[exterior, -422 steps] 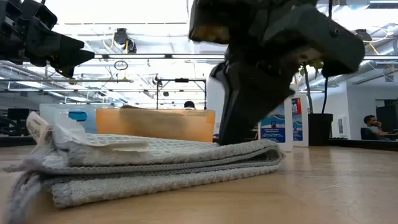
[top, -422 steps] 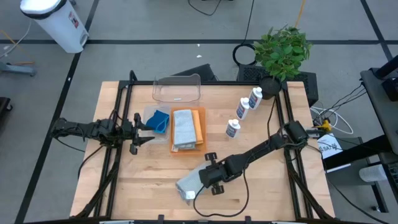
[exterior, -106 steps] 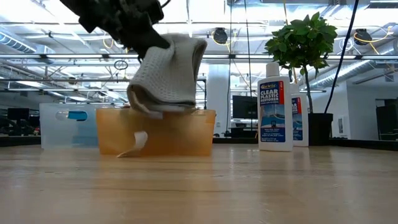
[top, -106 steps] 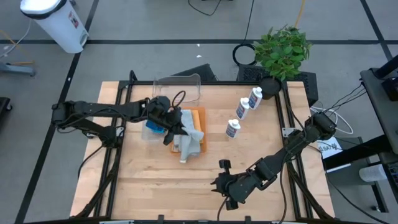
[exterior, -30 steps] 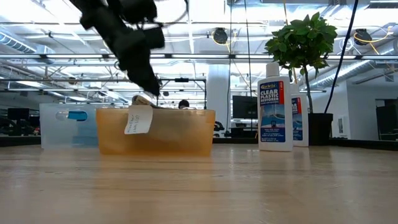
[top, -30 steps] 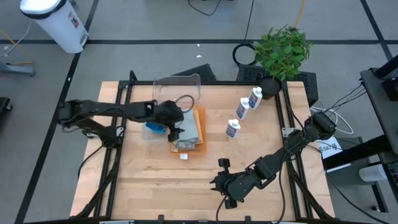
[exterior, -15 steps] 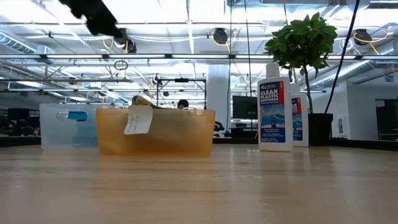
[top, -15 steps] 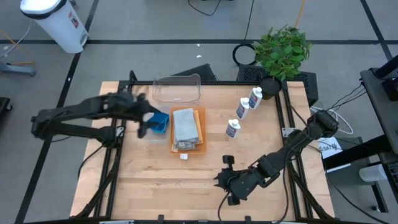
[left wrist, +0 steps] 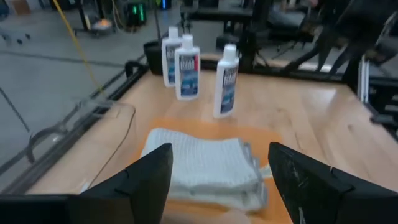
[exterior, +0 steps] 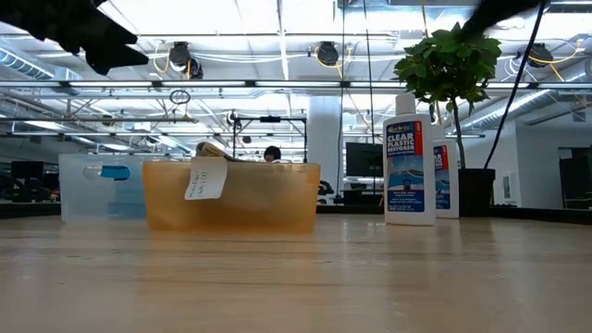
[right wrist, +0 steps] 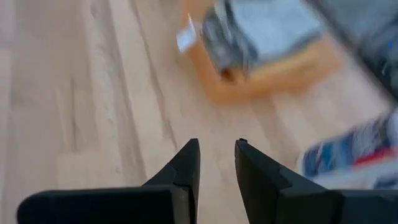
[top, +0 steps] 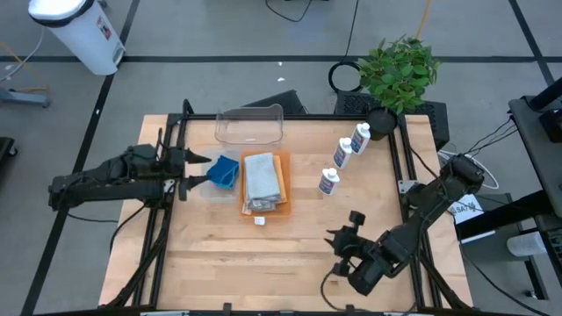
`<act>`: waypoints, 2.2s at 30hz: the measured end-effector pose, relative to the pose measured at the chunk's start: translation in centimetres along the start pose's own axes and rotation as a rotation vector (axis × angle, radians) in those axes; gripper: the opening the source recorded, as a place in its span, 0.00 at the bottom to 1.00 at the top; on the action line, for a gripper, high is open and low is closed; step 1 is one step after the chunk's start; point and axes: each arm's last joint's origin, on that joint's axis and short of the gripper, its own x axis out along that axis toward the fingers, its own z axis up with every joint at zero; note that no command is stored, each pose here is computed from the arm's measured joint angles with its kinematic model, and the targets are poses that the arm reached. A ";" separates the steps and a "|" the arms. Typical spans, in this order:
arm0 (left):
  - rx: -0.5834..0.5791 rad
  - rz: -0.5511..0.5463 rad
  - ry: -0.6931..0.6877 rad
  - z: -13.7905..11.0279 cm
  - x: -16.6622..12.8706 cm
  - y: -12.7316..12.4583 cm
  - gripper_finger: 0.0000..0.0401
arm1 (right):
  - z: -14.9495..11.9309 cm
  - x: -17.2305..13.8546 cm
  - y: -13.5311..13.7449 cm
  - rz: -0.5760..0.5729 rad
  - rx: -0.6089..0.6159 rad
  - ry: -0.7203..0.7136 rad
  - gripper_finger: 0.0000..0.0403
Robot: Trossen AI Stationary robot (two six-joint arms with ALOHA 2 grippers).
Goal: Pick & Place Kitchen Items
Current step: Put the plastic restorer bottle into the transparent bin
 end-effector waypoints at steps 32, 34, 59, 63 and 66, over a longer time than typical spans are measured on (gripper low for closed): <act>-0.114 0.006 0.079 -2.3 5.8 0.2 0.68 | -13.3 10.5 -9.0 -0.386 0.371 0.055 0.67; -0.118 0.004 0.054 -2.1 6.1 0.2 0.68 | -14.0 11.4 -9.4 -0.344 0.401 0.044 0.71; -0.164 -0.017 -0.136 -0.7 10.6 0.3 0.68 | -13.9 15.3 -14.1 -0.093 0.344 -0.126 0.64; -0.136 -0.017 -0.155 -0.8 11.4 0.3 0.68 | -13.7 15.5 -14.5 -0.078 0.342 -0.115 0.64; -0.104 -0.016 -0.173 -0.8 11.9 0.3 0.68 | -13.9 15.9 -14.7 -0.096 0.344 -0.108 0.63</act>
